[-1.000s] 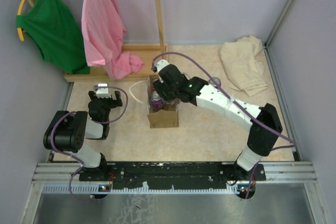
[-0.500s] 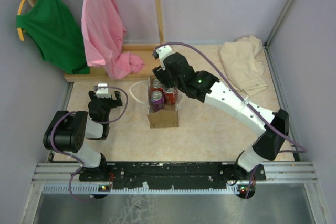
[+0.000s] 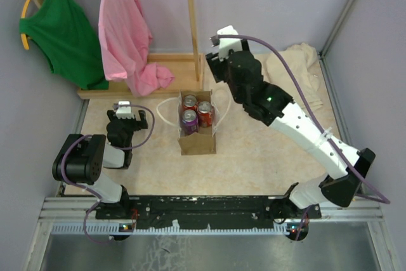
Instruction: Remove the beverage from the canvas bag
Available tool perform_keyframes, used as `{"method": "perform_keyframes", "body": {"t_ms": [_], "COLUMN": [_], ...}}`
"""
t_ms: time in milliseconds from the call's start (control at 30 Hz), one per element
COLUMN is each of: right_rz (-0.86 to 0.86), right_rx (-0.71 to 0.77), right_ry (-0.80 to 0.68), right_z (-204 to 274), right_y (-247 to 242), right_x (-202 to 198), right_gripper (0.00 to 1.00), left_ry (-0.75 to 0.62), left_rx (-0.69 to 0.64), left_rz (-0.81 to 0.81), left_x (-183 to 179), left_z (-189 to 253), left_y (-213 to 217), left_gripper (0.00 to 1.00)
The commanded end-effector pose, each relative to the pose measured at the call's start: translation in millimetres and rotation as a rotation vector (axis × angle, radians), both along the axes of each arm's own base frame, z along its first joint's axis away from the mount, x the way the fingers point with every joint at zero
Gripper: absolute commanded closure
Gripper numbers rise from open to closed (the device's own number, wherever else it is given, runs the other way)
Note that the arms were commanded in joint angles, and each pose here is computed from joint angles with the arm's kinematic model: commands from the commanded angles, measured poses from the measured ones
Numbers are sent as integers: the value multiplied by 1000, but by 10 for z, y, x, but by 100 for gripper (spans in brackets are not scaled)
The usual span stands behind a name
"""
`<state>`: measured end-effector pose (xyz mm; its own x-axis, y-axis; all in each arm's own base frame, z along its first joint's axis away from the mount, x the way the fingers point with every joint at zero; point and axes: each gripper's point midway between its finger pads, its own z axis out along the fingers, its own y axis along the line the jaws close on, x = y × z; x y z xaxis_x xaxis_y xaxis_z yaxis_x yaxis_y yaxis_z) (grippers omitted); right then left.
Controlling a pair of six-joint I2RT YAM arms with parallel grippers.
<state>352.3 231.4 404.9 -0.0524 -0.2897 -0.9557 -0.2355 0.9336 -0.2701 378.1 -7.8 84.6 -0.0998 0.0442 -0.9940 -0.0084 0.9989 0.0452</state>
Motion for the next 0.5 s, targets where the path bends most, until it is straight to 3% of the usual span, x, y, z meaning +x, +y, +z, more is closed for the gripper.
{"method": "perform_keyframes", "body": {"t_ms": [0,200,467], "right_rz": [-210,-239,-160], "right_rx": [161,176,112], "right_ry": [-117,3,156], "right_z": [494,16,-590], "right_y": [-738,-993,-753], "right_x": [172,387,570], "right_gripper": [100,100,100], "left_ry": [-31,-31,-31], "left_rx": [2,2,2], "left_rz": [-1,-1,-2], "left_x": [52,52,51], "left_z": [77,77,77], "left_y": [-16,-15,-18], "left_gripper": [0,0,0]}}
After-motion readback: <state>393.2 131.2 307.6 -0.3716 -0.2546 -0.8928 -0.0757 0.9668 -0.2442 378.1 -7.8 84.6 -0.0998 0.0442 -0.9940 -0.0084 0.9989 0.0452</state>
